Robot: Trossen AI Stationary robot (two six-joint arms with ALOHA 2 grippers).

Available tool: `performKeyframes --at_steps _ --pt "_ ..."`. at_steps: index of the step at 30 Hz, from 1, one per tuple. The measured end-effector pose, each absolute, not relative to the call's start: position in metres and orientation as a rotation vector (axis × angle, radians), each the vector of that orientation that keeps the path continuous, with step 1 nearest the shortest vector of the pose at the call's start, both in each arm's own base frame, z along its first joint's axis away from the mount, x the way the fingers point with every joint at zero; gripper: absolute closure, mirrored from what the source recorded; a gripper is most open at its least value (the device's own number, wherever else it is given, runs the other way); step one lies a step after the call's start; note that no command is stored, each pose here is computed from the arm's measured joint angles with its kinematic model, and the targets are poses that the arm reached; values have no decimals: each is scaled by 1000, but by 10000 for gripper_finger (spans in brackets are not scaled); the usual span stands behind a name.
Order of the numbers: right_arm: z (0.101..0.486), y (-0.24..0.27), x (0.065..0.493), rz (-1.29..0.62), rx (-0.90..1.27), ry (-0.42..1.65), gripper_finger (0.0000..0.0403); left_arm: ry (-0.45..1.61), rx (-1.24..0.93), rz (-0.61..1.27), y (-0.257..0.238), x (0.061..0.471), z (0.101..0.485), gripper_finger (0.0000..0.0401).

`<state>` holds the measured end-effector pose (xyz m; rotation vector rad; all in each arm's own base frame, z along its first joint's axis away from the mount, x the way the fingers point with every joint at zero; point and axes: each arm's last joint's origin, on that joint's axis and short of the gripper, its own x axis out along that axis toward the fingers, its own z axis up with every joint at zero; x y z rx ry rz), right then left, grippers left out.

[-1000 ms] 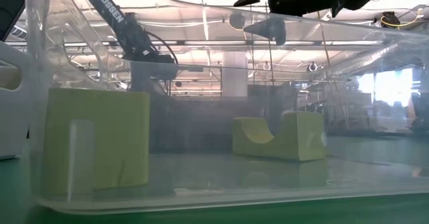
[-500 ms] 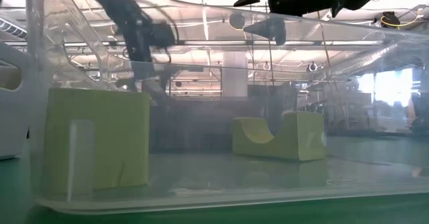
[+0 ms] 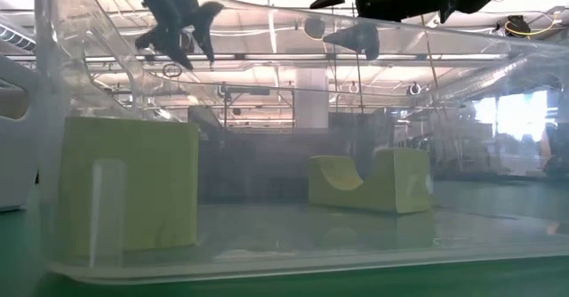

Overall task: Sort & place blocks by color
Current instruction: Put the green block into the transparent bin

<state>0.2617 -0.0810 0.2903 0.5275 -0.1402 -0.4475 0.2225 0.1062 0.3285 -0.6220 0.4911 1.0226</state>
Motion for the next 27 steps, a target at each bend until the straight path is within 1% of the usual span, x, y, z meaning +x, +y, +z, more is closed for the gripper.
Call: performKeyframes --at_steps 6,11,15,21,25,27 --pt "290 -81 262 -447 528 -140 64 328 -651 935 93 222 349 169" --pt "290 -81 262 -447 527 -141 64 200 -642 852 91 230 361 176" --pt "290 -81 262 -447 528 -141 64 234 -663 681 79 240 361 188" --pt "292 -81 262 -442 543 -159 64 299 -714 467 47 249 361 202" --pt "294 -78 260 -361 732 -180 64 305 -729 383 27 253 362 203" --pt "295 -75 258 -275 758 -134 64 300 -764 347 16 254 364 203"
